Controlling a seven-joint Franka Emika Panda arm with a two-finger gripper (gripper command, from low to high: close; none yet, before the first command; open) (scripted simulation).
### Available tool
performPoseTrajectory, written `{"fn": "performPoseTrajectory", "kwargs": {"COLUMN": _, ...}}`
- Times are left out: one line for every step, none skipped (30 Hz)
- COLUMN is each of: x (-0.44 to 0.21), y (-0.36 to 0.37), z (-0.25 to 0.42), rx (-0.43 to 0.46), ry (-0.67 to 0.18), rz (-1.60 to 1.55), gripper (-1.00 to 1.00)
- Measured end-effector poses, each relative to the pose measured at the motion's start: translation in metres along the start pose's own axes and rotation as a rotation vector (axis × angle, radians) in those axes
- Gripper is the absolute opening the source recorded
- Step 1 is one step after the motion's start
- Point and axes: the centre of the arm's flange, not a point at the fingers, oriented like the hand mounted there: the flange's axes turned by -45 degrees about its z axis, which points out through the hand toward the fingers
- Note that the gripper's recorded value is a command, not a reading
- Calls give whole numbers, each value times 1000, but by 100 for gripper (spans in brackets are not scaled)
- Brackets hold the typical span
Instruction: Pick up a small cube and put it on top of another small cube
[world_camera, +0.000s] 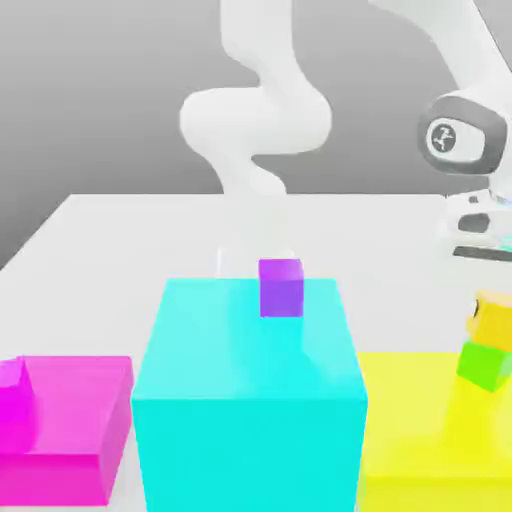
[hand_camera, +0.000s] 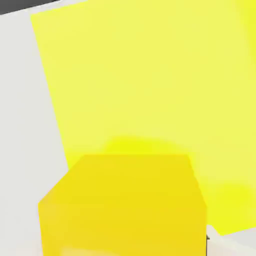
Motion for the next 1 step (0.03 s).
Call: {"fn": "performPoseTrajectory", "kwargs": {"x": 0, "y": 0, "z": 0, "rx": 0, "ry": 0, "rz": 1, "gripper": 100}}
